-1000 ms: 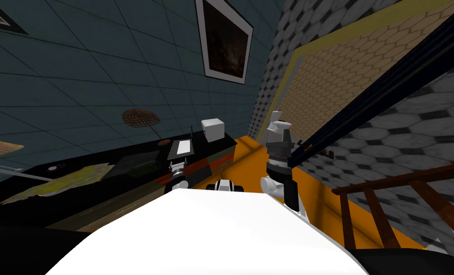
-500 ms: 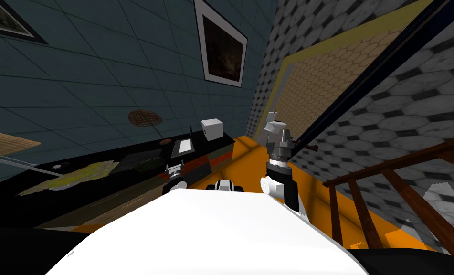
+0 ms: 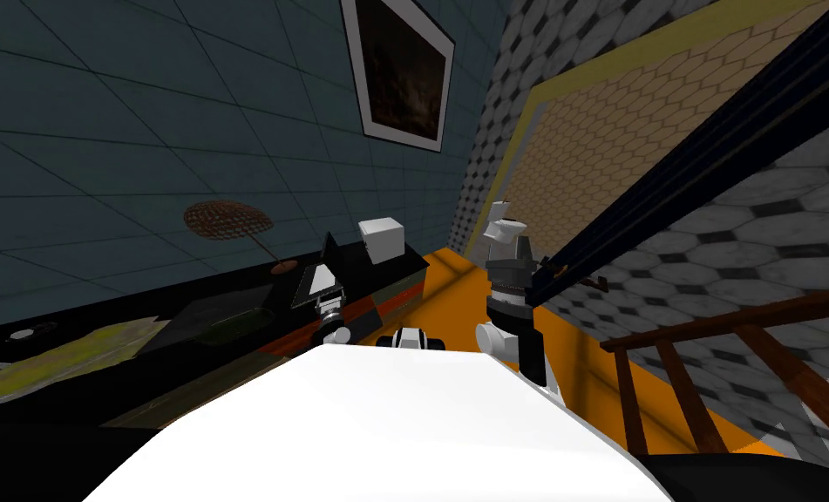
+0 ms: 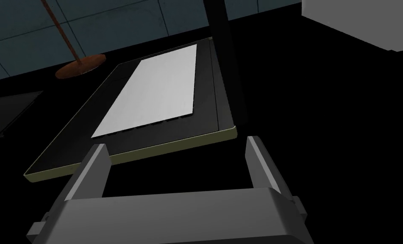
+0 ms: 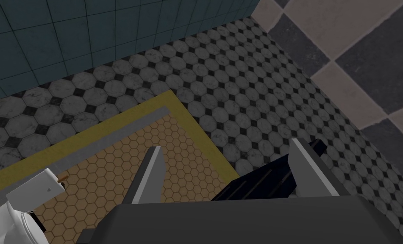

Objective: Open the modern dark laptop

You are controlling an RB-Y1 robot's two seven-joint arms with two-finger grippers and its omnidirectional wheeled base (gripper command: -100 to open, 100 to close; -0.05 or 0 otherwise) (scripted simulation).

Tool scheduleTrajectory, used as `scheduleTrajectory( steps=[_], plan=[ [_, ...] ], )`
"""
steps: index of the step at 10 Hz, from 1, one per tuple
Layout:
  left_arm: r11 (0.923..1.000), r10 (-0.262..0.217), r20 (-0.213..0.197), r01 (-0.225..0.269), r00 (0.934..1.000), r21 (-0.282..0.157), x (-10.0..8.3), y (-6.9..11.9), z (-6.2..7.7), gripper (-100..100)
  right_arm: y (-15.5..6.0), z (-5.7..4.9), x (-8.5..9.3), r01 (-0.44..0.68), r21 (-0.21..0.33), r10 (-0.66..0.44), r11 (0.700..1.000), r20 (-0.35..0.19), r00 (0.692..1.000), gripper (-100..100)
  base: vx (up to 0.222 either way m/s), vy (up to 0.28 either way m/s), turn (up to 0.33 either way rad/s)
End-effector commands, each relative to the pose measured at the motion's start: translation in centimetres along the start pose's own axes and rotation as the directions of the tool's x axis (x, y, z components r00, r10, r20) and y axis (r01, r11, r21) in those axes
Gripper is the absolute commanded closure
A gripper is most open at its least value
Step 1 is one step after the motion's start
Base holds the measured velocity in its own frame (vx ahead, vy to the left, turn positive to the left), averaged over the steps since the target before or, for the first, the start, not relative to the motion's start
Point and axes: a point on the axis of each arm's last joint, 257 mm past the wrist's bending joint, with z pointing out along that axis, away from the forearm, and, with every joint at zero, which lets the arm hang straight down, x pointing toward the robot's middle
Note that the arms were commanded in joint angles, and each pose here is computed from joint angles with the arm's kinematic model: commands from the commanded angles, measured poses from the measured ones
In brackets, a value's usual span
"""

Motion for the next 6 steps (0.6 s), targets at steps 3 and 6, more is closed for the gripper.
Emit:
scheduleTrajectory(
  steps=[3,6],
  plan=[
    [0.9985,-0.033,0.016,0.034,0.9993,-0.044,-0.67,3.22,-0.55,-100,0.00,0.00,0.00,0.000,0.000,0.000,1.000,0.000,1.000,0,0.180,0.042,-0.016],
    [0.9934,-0.112,0.015,0.112,0.9936,-0.026,-0.23,2.85,-0.42,100,0.00,0.01,0.01,0.000,0.000,0.000,1.000,0.000,1.000,0,0.001,0.011,-0.016]
  ],
)
